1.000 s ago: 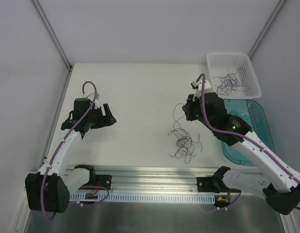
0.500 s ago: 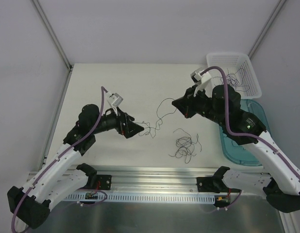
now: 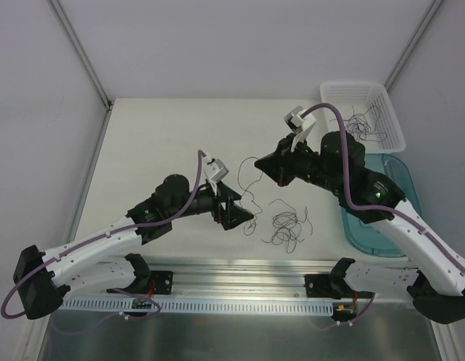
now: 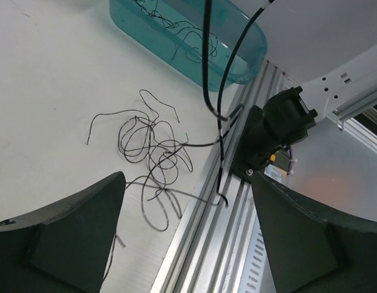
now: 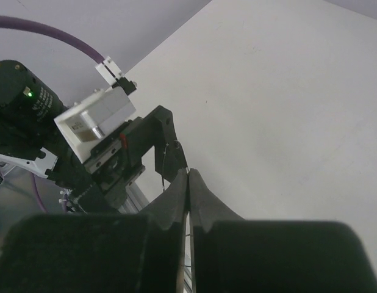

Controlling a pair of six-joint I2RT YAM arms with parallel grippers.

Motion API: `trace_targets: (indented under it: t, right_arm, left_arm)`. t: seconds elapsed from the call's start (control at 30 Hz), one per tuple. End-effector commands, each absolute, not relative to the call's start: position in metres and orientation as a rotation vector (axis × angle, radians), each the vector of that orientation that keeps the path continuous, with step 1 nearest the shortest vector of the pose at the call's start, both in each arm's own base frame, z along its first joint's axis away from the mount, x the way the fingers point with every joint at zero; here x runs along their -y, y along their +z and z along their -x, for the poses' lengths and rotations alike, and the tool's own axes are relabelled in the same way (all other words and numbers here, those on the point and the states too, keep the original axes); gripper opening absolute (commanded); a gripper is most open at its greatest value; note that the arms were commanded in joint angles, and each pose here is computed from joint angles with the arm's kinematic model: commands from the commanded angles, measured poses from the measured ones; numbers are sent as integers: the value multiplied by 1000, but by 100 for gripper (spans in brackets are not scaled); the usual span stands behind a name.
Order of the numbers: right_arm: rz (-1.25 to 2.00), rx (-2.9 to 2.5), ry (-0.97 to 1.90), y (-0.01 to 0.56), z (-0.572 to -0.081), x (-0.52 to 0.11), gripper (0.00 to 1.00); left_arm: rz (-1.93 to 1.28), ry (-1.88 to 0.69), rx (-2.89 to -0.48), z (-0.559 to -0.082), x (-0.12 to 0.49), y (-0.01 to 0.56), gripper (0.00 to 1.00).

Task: Untangle the cables

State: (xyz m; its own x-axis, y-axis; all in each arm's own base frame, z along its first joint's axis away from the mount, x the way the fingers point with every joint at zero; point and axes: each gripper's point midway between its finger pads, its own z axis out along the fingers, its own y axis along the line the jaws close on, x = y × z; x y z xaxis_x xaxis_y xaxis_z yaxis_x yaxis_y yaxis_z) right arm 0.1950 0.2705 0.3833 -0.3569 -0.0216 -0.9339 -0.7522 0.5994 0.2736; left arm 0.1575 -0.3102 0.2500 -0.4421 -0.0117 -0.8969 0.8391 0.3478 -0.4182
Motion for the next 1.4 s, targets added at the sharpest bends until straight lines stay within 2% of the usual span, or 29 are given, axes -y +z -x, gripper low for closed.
trace_targets:
  t: [0.0,0.1,0.23,0.27,0.37,0.53,0.73,0.93,1.0,1.03,1.17,1.23,1.27,1.37]
  right_arm:
    - [596,-1712,912,405,-192,-270,1]
    - [587,-1713,902,403,-192,-267,1]
    - [566,-1727,875,397,-193,-261,1]
    - [557,-1726,864,398,-192,-256,1]
    - [504,-1738,780,397,-196,-236,1]
    - [414,-1779,578,386,-207,-198,1]
    - [356,-1763,585,393,-204,-186,1]
    - [380,-1771,621,396,-202,-195,1]
    - [375,-1782,612,392,-204,-195,1]
    - [373,-1788,600,389,-205,-195,1]
    - [356,-1804,578,381,-212,-196,1]
    - [349,-1806,574,380,-213,-197,1]
    - [348,-1808,572,379,-214,-198,1]
    - [317,-1815,595,379,-215,-200,1]
  left_arm:
    - [-685,-1156,-1676,-169,323,256,84]
    - [-646,-1151,-1695,-172,333,250,73]
    - [-578,-1088,-1748,-183,334,236,48]
    - [-562,-1061,-1778,-186,331,228,35]
    - [-458,-919,-1866,-198,308,201,22]
    - [-359,-757,-1932,-204,269,168,21]
    - [-295,-604,-2001,-208,238,138,20]
    - [-203,-599,-2043,-217,232,133,8]
    - [-278,-698,-2036,-209,249,144,13]
    - [-325,-735,-2024,-205,256,149,26]
    - [-453,-934,-1957,-183,279,173,61]
    - [-503,-1037,-1897,-169,289,186,69]
    - [-511,-1071,-1862,-164,288,191,78]
    - [-543,-1159,-1775,-151,292,208,85]
